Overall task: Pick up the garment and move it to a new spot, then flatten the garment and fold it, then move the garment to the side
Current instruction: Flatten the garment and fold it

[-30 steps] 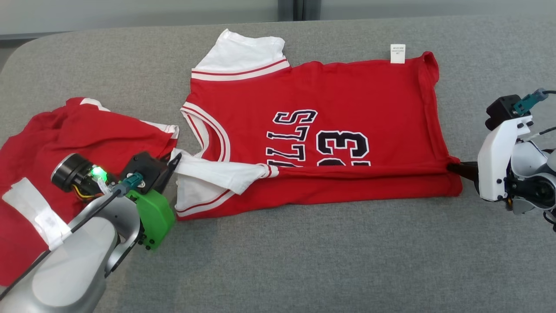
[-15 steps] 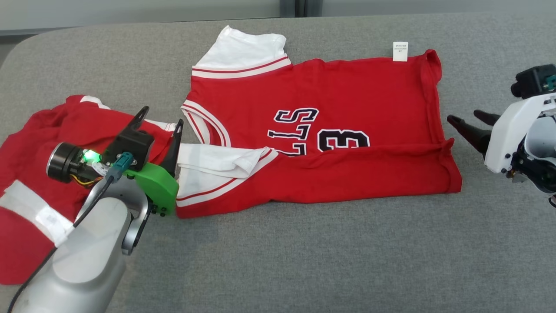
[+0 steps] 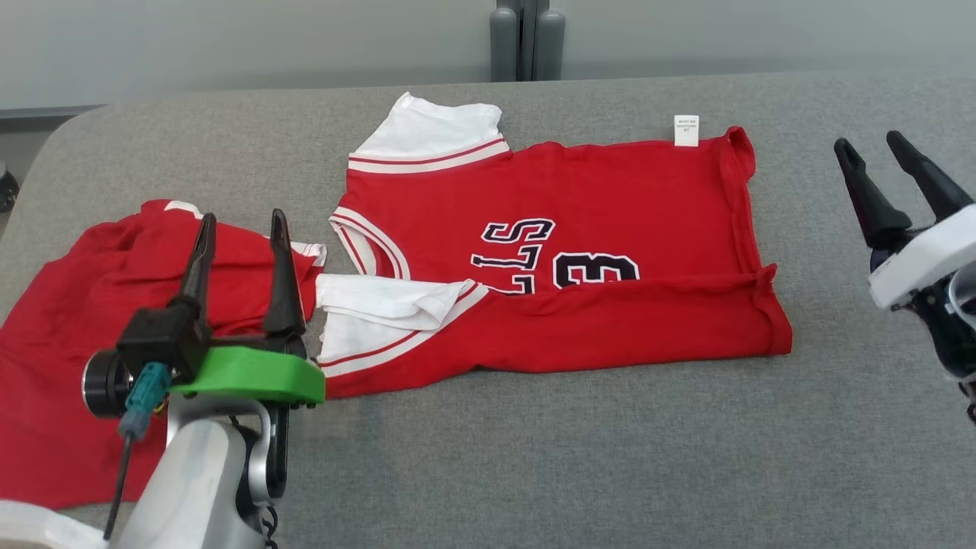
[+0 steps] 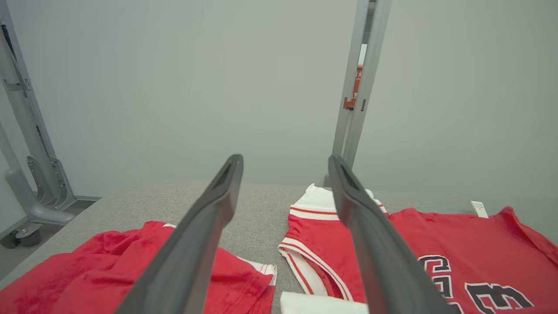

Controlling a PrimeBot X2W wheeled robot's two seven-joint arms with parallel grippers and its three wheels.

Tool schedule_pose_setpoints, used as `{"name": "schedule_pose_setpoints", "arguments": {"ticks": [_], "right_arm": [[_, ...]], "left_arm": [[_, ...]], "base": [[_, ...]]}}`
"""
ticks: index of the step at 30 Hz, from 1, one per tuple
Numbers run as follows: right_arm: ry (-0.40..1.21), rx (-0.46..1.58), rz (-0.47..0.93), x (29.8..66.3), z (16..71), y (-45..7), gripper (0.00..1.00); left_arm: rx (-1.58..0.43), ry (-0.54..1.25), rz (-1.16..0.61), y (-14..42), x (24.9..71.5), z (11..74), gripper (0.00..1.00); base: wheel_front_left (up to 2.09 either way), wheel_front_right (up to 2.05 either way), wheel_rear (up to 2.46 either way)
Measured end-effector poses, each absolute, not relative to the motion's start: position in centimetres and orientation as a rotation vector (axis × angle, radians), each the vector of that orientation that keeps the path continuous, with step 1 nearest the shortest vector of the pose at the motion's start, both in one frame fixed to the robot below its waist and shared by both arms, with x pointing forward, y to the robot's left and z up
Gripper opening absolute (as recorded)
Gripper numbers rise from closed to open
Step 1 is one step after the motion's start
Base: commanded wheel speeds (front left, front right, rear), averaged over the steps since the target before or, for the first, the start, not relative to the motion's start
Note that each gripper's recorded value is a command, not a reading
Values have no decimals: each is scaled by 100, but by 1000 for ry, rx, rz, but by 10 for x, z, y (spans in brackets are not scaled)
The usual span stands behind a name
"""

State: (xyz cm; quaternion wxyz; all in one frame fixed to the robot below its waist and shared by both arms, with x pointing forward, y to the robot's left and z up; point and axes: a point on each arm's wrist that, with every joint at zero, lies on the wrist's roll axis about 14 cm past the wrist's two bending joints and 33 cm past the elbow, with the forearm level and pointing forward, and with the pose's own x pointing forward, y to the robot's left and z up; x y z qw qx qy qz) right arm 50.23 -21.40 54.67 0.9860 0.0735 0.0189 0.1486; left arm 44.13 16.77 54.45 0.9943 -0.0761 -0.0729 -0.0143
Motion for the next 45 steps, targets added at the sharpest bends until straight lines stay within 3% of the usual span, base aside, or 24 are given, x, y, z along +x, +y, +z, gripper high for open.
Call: {"name": "schedule_pose_setpoints", "arguments": {"ticks": [7, 15, 23, 33, 45], "right_arm": [[-87, 178, 226, 453, 540, -205, 100], [-69, 228, 179, 406, 513, -184, 100], [-50, 217, 161, 403, 505, -189, 100], [-38, 193, 146, 405, 502, -201, 100], [-23, 170, 133, 407, 496, -207, 100]], "left_arm": [[-208, -173, 6, 162, 409, 543, 100], [-131, -45, -27, 152, 380, 497, 100], [-123, 47, -51, 146, 381, 467, 100], [-94, 288, -44, 142, 380, 395, 100], [-51, 416, -36, 139, 386, 362, 100]], "base": [[0, 0, 0], [0, 0, 0], [0, 0, 0], [0, 0, 0], [0, 0, 0]]}}
